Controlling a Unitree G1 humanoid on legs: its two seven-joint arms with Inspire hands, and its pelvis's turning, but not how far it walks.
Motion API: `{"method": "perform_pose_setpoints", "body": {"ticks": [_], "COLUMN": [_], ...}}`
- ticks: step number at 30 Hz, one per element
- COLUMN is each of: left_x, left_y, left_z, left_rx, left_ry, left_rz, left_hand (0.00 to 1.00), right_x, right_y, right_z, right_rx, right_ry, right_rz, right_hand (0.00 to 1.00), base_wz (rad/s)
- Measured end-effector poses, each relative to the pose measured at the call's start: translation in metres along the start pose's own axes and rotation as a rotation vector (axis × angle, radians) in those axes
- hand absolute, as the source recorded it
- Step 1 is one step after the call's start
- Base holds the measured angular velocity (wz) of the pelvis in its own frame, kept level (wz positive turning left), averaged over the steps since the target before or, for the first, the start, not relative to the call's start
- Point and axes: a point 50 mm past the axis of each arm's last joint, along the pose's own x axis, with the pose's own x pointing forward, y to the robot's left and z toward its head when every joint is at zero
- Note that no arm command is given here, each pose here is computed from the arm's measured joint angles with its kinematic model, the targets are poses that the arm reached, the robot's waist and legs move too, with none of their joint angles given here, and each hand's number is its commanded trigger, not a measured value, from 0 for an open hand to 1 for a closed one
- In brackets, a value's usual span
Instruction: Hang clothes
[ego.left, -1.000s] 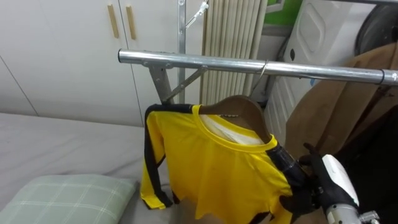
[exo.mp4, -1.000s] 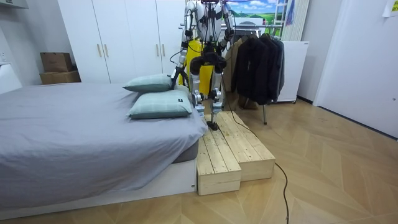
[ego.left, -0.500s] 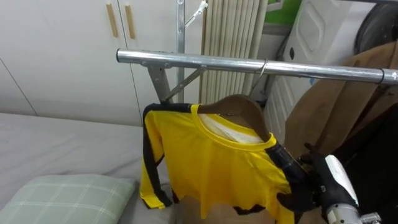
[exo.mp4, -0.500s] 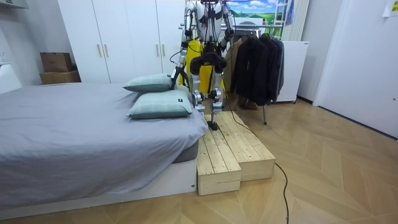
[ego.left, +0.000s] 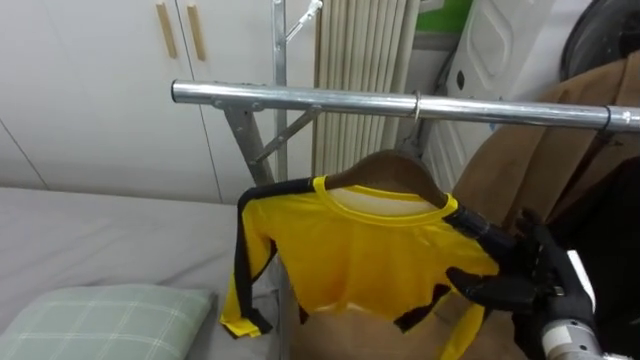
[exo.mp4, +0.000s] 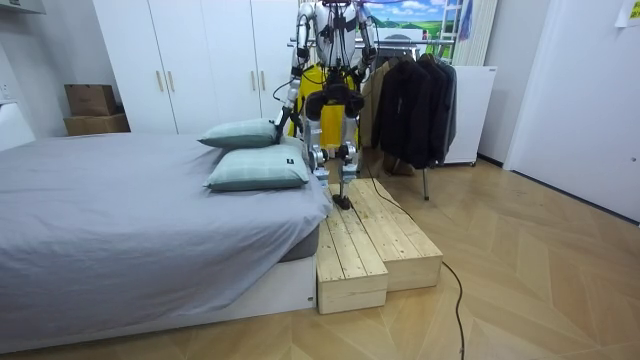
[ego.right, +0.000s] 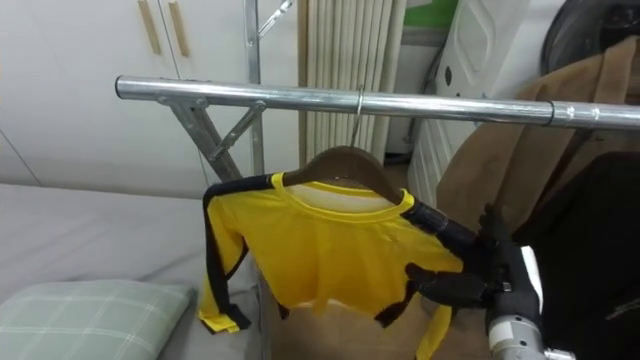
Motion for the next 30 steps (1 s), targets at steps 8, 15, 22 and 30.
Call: {"method": "perform_pose_setpoints", "body": {"ticks": [8, 15, 22, 30], "left_x": [-0.0006, -0.0008, -0.0009, -0.0009], "left_y": [-0.0028, -0.0037, -0.0037, -0.0042], "left_z": [-0.0006, -0.0013, -0.0039, -0.0055], "left_rx": [-0.021, -0.037, -0.035, -0.041], "left_ry": [0.005, 0.01, 0.016, 0.023], "left_rz": [-0.007, -0.008, -0.008, -0.013], "left_hand": [0.0, 0.0, 0.0, 0.0], "right_x": [0.0015, 0.0014, 0.0014, -0.0005], "right_y": [-0.0098, -0.0091, -0.0101, -0.0108], "right_z": [0.0001, -0.0004, -0.0001, -0.0038], "right_rx": [0.287, 0.331, 0.311, 0.259], "right_ry": [0.043, 0.052, 0.049, 0.049], "right_rz": [-0.034, -0.033, -0.049, -0.028], "right_hand": [0.0, 0.0, 0.0, 0.0], "base_wz": [0.0, 0.0, 0.0, 0.0]}}
